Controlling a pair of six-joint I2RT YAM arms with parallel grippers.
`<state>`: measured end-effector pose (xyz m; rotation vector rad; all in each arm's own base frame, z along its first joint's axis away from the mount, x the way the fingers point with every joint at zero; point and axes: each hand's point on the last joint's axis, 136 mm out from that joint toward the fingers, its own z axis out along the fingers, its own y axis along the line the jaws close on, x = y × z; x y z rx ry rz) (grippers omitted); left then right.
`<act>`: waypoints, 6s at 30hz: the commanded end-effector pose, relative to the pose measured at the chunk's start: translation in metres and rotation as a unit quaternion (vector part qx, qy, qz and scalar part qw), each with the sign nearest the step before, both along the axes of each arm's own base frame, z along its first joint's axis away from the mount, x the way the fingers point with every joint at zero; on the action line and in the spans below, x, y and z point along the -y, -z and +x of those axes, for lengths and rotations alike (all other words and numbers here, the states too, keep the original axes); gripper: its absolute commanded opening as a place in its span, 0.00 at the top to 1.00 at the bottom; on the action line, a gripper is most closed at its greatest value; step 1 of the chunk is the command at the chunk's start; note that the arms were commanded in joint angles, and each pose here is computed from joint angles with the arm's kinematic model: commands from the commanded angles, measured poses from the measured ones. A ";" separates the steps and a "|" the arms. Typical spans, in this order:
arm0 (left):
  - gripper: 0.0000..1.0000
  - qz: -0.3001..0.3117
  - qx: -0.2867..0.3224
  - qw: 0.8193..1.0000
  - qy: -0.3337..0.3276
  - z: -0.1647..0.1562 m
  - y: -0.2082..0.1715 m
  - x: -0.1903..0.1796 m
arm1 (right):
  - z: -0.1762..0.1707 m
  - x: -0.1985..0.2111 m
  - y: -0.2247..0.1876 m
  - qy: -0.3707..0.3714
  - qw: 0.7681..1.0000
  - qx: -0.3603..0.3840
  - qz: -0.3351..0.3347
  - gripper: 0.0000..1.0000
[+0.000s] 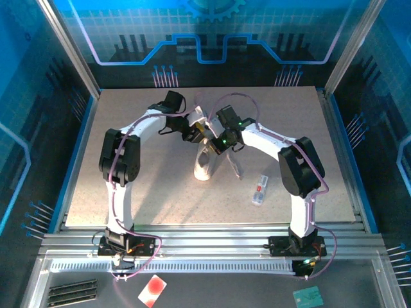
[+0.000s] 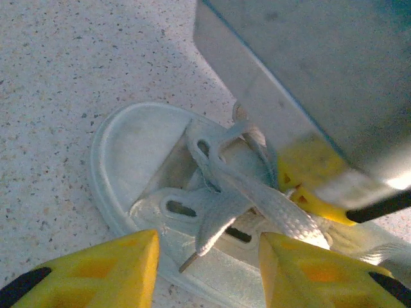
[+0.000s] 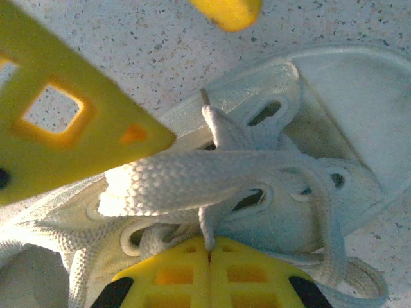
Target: Tie the shoes
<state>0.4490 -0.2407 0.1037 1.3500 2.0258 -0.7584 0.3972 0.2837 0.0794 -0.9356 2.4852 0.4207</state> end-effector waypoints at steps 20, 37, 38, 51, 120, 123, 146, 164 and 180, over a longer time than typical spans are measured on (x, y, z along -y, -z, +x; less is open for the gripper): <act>0.48 0.052 -0.014 0.988 0.143 -0.028 0.029 0.014 | 0.020 -0.005 -0.020 -0.004 1.000 0.020 0.015 1.00; 0.42 -0.006 0.068 0.994 0.085 0.019 0.014 -0.006 | 0.028 0.004 -0.037 -0.001 0.998 0.039 0.043 1.00; 0.41 -0.011 0.070 0.994 0.079 0.023 0.012 -0.010 | 0.027 0.004 -0.039 -0.004 0.998 0.042 0.045 1.00; 0.40 0.001 0.116 0.986 0.121 0.018 0.023 -0.025 | 0.033 0.008 -0.036 -0.010 0.998 0.044 0.047 1.00; 1.00 0.021 0.072 0.991 0.107 -0.002 0.010 -0.012 | -0.022 0.060 0.067 0.074 0.987 -0.124 -0.064 0.36; 1.00 0.023 0.071 0.992 0.101 -0.007 0.006 -0.015 | -0.024 0.062 0.083 0.083 0.981 -0.148 -0.098 0.48; 1.00 0.106 0.029 0.993 -0.046 -0.079 -0.025 -0.094 | -0.020 0.118 -0.005 0.193 0.980 -0.058 -0.002 1.00; 1.00 0.249 -0.061 0.910 -0.327 -0.085 -0.012 -0.236 | -0.036 0.121 -0.047 0.197 0.977 -0.064 0.050 1.00; 1.00 0.275 -0.162 0.852 -0.416 -0.141 0.015 -0.277 | -0.064 0.189 -0.013 0.288 0.950 -0.123 0.009 1.00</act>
